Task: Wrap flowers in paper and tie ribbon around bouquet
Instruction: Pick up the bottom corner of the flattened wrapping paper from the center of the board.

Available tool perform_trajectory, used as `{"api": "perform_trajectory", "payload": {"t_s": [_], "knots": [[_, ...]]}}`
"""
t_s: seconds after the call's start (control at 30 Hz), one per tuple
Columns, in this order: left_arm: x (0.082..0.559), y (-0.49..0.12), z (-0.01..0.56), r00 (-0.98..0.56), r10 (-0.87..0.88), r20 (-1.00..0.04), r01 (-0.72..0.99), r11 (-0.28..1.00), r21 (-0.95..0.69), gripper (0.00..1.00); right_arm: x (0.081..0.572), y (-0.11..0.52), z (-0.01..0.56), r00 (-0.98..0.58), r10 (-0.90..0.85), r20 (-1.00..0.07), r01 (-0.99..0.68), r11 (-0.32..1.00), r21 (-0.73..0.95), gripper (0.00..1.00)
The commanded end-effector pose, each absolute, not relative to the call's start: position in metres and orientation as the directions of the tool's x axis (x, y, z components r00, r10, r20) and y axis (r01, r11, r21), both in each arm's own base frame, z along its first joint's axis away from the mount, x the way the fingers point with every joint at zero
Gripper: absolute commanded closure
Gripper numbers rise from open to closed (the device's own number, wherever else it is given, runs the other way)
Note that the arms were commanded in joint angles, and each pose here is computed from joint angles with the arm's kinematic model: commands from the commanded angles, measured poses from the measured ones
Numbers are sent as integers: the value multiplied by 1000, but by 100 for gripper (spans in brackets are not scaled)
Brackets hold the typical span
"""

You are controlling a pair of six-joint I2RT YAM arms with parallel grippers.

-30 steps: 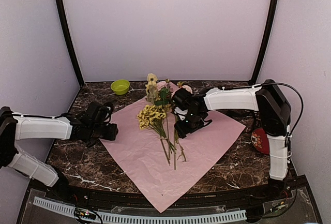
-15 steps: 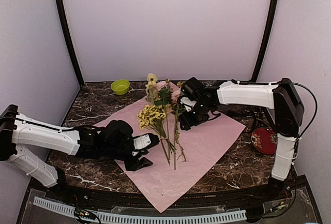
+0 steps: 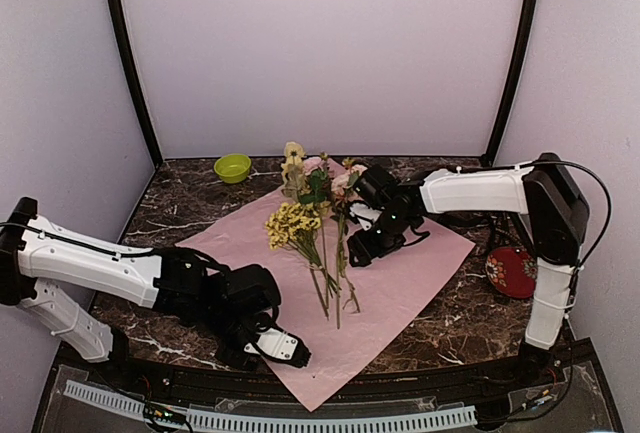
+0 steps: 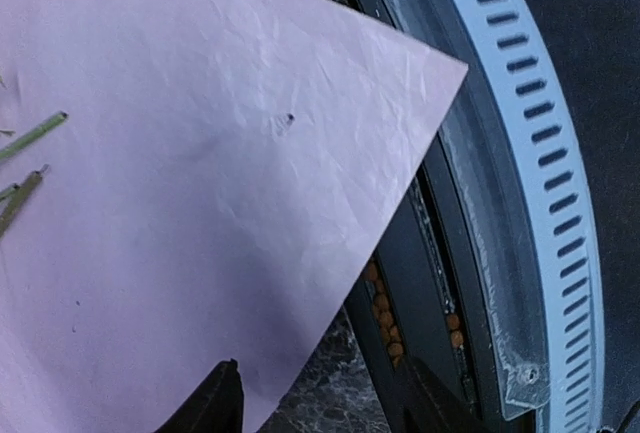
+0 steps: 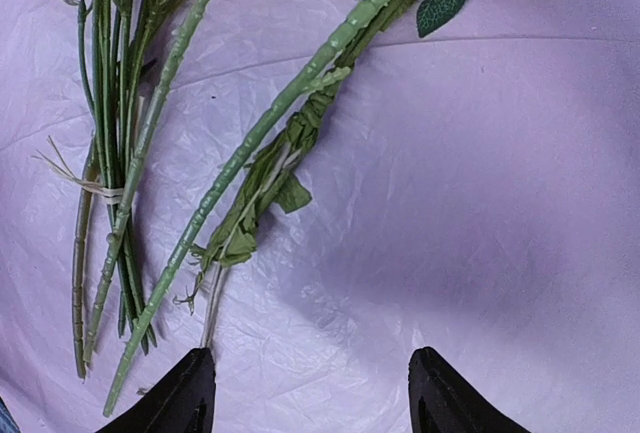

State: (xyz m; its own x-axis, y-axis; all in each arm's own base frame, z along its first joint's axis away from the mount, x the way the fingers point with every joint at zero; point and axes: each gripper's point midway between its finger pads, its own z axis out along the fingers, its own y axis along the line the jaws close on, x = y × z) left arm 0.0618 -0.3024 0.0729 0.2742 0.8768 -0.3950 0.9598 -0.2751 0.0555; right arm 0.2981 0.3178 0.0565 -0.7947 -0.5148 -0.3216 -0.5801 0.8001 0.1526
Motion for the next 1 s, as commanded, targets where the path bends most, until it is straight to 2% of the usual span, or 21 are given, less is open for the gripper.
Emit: {"api": "perform_trajectory", "payload": {"t_s": [0.0,0.13,0.3,0.4,0.5,0.7,0.73,0.8,0.97], "knots": [[71,-253,41,413,900,-143,910,-401,106,46,293,324,71,-767,-519,-376,-612,768,188,34],[85,-254,27,480,868,-126,868,-449,213,44,284,328,62,-775,-515,-367,-612,756,232,34],[107,-246,9,489,872,8,837,-472,277,45,280,327,54,-787,-506,-353,-599,763,242,34],[117,-252,5,483,876,20,824,-462,329,48,278,327,55,-786,-506,-355,-600,762,244,34],[123,-267,13,472,881,-37,819,-423,388,51,278,327,55,-789,-504,-352,-598,762,249,34],[107,-287,25,475,853,-215,845,-375,381,50,276,328,53,-791,-506,-344,-597,763,248,34],[105,-288,26,476,847,-238,848,-369,381,53,276,327,53,-791,-507,-342,-597,762,250,34],[104,-292,28,465,844,-268,853,-347,389,67,273,327,53,-792,-509,-336,-597,762,253,34],[107,-293,26,393,880,-265,889,-292,352,100,269,325,51,-796,-510,-325,-594,762,257,34]]}}
